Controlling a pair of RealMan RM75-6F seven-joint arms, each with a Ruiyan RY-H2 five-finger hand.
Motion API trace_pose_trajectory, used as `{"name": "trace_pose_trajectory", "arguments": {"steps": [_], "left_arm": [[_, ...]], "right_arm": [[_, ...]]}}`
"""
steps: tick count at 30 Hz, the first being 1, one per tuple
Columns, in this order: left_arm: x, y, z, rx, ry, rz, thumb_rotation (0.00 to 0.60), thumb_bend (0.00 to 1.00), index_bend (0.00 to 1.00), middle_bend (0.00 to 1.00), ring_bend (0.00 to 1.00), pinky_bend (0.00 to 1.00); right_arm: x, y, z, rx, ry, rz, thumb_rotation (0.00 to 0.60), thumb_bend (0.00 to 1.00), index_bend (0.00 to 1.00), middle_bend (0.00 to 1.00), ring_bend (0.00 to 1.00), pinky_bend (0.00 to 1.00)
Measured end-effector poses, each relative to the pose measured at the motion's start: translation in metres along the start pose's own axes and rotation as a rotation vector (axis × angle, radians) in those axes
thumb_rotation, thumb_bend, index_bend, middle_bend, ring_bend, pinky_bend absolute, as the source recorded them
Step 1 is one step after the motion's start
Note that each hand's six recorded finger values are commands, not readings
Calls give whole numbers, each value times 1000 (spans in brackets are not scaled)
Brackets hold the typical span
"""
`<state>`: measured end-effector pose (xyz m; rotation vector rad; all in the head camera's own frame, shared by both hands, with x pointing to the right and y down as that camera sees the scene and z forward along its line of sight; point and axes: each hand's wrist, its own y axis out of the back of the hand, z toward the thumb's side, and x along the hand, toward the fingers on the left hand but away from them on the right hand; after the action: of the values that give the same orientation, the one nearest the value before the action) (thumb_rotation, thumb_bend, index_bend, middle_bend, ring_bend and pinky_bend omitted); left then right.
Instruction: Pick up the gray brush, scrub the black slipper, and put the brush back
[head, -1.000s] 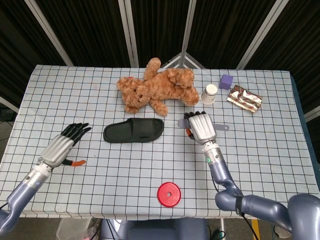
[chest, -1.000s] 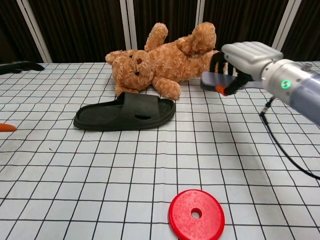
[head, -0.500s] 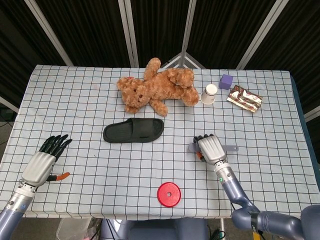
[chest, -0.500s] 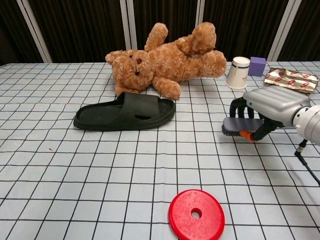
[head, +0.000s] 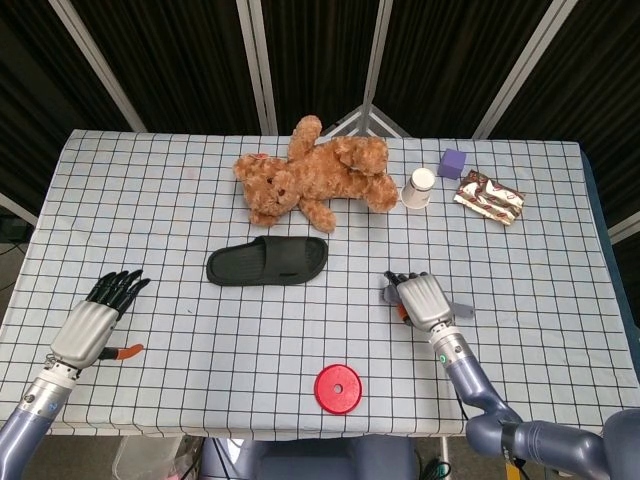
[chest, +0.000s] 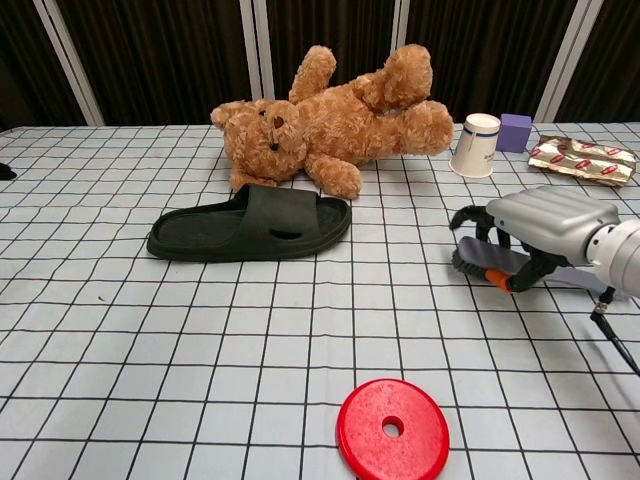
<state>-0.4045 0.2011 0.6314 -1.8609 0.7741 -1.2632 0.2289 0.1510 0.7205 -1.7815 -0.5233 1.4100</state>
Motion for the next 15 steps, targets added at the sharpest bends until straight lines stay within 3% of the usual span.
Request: {"name": "trace_pose_trajectory", "arguments": {"steps": [10,15], "left_arm": [[-2,2,-1,-8,-3,8,558,88,0,0,0,47],[-6,5,0,-14,-9,21,556,88,0,0,0,47]], "right_arm": [[3,1,3,28,9,22,600,571,0,205,263,370],[9,9,5,29,18,22,600,571,0,106,147,241]]}}
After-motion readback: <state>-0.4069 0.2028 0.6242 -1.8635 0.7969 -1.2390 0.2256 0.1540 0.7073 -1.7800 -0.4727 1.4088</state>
